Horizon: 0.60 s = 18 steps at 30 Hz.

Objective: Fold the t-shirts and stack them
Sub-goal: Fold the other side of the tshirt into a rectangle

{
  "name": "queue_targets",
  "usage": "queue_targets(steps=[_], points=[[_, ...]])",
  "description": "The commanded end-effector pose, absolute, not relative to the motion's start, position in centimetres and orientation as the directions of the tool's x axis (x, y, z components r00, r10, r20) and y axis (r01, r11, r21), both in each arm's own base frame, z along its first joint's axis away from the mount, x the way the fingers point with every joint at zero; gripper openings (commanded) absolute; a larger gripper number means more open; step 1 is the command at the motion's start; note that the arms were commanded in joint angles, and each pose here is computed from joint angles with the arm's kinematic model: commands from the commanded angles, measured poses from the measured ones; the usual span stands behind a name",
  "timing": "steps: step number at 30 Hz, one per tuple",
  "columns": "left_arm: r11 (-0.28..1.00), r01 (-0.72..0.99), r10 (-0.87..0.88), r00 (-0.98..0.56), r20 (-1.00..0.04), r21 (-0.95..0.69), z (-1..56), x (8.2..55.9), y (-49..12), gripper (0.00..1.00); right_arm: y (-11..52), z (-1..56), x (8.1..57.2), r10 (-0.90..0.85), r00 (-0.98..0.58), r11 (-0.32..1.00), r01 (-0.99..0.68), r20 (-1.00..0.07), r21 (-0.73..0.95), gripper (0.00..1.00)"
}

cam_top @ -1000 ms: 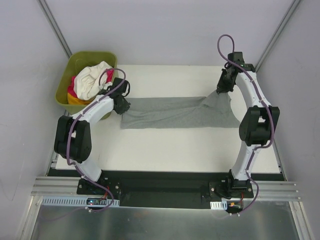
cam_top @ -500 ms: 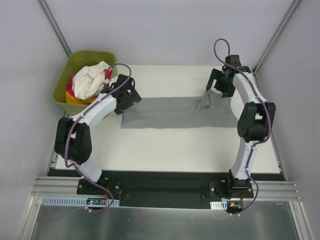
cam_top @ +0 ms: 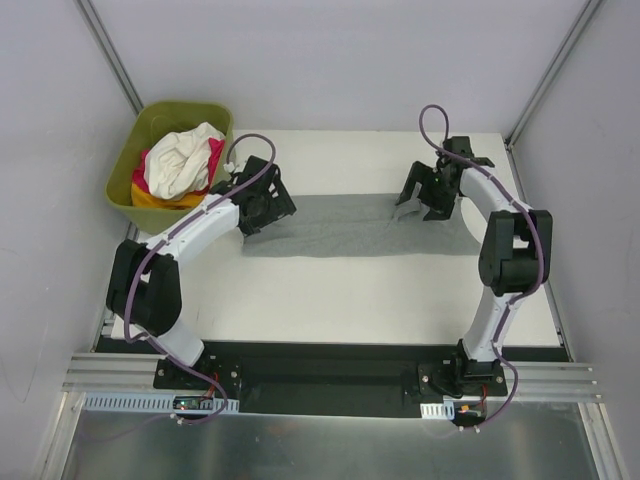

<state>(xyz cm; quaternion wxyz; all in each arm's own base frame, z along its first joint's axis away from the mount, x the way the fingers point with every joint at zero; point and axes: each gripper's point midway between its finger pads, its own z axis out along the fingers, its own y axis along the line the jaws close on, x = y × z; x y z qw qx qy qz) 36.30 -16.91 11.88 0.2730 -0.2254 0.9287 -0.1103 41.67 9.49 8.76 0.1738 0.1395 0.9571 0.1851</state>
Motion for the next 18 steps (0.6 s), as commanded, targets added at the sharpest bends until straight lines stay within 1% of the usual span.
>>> queue_targets(steps=[1, 3, 4, 5, 8, 10, 11, 15, 17, 18], points=[[0.873, -0.345, -0.477, -0.751, -0.457, -0.344, 12.8, 34.0, -16.3, 0.99, 12.9, 10.2, 46.0, 0.307, -0.885, 0.876, 0.119, -0.351, 0.467, 1.0], [0.874, -0.351, -0.477, -0.756, -0.449, -0.337, 12.2, 33.1, -15.9, 0.99, 14.1, 10.0, 47.1, 0.298, -0.884, 0.88, 0.108, -0.361, 0.463, 1.0], [0.872, -0.352, -0.48, -0.751, -0.453, -0.34, 12.4, 32.8, -15.8, 0.99, 14.7, 11.1, 48.5, 0.294, -0.872, 0.879, 0.085, -0.392, 0.47, 1.0], [0.873, -0.357, -0.479, -0.754, -0.449, -0.332, 12.0, 32.4, -15.5, 0.99, 15.3, 9.6, 48.9, 0.286, -0.884, 0.881, 0.091, -0.369, 0.464, 1.0], [0.872, -0.355, -0.482, -0.746, -0.46, -0.338, 12.4, 31.7, -15.1, 0.99, 17.5, 9.4, 51.0, 0.281, -0.88, 0.878, 0.075, -0.383, 0.472, 1.0], [0.869, -0.349, -0.486, -0.733, -0.475, -0.351, 13.2, 31.6, -14.9, 0.99, 19.0, 9.9, 52.0, 0.277, -0.873, 0.868, 0.048, -0.402, 0.494, 0.99], [0.869, -0.347, -0.486, -0.73, -0.48, -0.351, 13.3, 31.5, -14.8, 0.99, 19.8, 11.0, 53.3, 0.278, -0.854, 0.858, 0.014, -0.44, 0.514, 1.0], [0.871, -0.338, -0.484, -0.721, -0.496, -0.357, 13.9, 31.3, -14.5, 1.0, 22.0, 14.6, 53.8, 0.241, -0.814, 0.843, -0.094, -0.529, 0.53, 1.0], [0.87, -0.339, -0.485, -0.722, -0.493, -0.359, 13.8, 31.2, -14.6, 0.99, 21.6, 15.5, 53.3, 0.21, -0.797, 0.861, -0.124, -0.567, 0.493, 0.99], [0.87, -0.34, -0.484, -0.725, -0.49, -0.356, 13.7, 31.2, -14.6, 0.99, 20.5, 15.8, 52.4, 0.209, -0.788, 0.883, -0.102, -0.579, 0.458, 1.0]])
